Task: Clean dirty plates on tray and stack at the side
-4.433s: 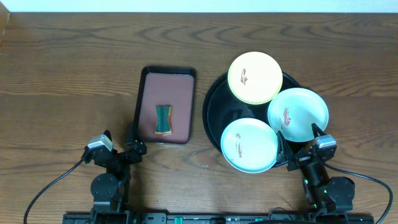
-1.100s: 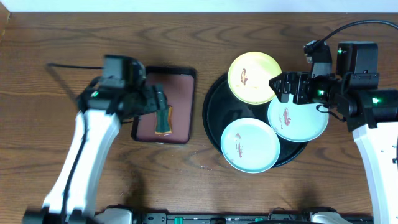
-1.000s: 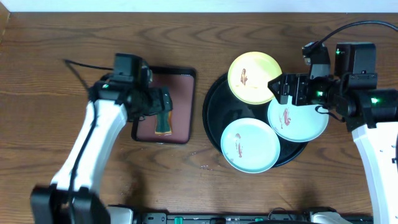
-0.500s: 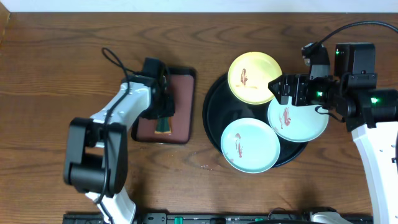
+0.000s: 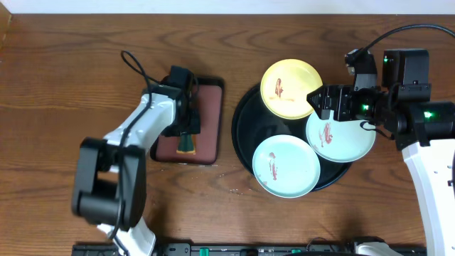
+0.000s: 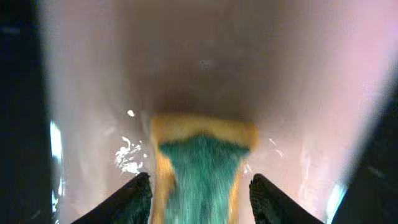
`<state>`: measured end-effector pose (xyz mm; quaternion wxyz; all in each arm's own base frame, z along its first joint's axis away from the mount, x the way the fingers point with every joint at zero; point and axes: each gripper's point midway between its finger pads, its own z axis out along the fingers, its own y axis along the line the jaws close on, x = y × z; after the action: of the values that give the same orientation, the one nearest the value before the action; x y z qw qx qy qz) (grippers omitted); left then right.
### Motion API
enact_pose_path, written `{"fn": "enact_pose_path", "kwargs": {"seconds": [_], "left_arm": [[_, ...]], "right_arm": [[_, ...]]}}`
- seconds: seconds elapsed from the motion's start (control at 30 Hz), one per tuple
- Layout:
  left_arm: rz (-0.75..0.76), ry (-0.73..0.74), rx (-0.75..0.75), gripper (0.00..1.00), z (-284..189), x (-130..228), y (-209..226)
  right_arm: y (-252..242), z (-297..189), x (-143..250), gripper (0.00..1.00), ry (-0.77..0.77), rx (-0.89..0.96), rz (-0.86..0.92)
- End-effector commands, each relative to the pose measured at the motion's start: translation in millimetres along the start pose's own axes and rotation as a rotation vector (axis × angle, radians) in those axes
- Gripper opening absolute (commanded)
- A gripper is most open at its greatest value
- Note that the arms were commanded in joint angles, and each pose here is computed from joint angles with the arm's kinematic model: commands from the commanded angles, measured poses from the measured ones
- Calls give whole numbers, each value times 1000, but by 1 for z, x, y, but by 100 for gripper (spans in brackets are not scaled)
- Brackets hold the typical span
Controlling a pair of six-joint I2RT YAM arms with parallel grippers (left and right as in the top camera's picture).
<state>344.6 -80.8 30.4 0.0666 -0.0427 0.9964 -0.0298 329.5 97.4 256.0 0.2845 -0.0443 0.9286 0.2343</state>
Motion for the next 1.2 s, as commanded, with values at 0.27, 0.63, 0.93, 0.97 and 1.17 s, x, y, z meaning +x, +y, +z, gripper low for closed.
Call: {"fn": "enact_pose_path", "kwargs": {"seconds": [0.27, 0.63, 0.93, 0.97, 1.17], "left_arm": [[-32, 124, -47, 50, 1, 47, 15], [7, 80, 73, 8, 26, 44, -3], [58, -42, 78, 27, 1, 0, -11], [59, -51, 81, 42, -1, -3, -12], [60, -130, 45, 59, 7, -18, -7]], "right_arm": [[5, -1, -4, 87, -4, -15, -1], [0, -1, -6, 88, -15, 17, -3], [0, -1, -7, 88, -19, 16, -5], [0, -1, -7, 88, -20, 16, -5], [0, -1, -8, 88, -21, 16, -6]]}}
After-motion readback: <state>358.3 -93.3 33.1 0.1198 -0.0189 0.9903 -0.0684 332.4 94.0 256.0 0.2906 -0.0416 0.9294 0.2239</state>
